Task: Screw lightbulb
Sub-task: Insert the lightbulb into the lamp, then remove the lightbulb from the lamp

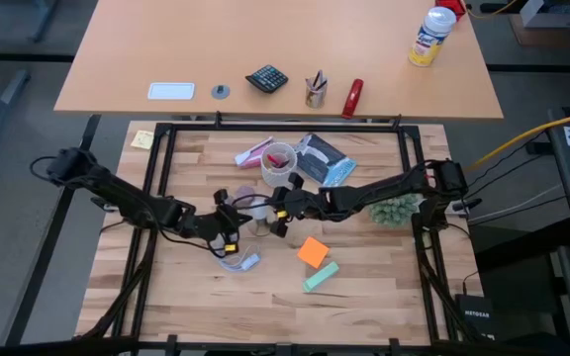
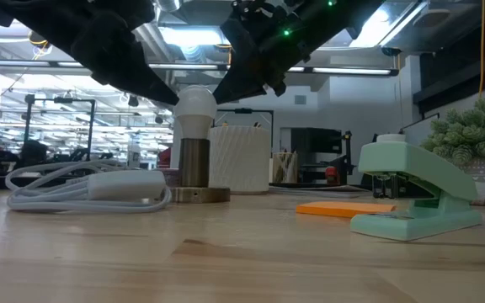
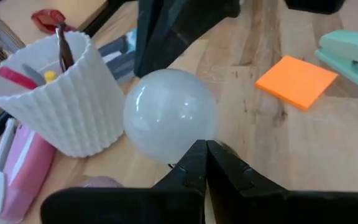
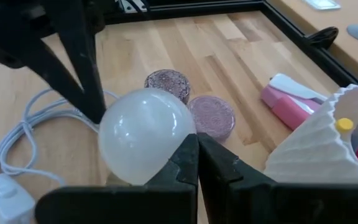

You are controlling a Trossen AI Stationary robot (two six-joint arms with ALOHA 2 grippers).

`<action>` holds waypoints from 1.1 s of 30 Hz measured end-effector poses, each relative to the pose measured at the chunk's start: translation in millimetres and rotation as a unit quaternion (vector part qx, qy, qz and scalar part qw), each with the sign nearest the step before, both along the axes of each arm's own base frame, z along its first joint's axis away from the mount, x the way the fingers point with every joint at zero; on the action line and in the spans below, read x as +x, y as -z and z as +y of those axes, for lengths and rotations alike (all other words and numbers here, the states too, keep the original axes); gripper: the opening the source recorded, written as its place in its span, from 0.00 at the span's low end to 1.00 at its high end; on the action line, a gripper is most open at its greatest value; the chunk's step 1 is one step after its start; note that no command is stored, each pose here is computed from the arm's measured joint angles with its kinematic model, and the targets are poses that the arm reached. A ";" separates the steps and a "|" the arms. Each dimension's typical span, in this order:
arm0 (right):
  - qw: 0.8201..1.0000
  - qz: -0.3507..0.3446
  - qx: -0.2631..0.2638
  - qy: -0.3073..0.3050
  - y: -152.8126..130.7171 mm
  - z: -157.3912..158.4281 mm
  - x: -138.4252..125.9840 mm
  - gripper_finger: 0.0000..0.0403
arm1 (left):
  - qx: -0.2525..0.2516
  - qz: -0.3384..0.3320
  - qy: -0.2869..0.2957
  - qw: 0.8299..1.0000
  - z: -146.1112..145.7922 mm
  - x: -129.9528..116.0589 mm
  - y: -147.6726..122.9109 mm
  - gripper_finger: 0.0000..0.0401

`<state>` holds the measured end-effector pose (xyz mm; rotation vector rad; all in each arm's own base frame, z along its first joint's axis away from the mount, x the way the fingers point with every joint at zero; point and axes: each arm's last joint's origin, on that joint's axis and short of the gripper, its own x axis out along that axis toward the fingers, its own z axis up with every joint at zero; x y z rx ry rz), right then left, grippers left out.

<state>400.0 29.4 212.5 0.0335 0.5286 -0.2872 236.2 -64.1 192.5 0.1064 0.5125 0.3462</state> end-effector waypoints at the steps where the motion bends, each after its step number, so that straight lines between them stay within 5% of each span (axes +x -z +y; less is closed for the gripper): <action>1: 1.000 0.000 0.002 -0.002 0.1 -0.2 0.1 0.02 | 0.005 0.001 0.000 1.000 0.5 0.2 0.0 0.00; 15: 1.000 0.009 0.017 -0.010 1.8 10.1 -2.5 0.02 | 0.023 0.006 -0.044 0.999 13.8 1.5 1.0 0.00; 23: 0.996 0.009 0.045 -0.071 3.2 26.9 -2.8 0.02 | 0.032 -0.007 -0.097 0.995 18.8 0.9 -0.1 0.00; 33: 0.999 0.006 0.022 -0.047 2.5 33.5 -4.2 0.02 | 0.044 -0.003 -0.114 0.993 25.7 1.8 0.1 0.00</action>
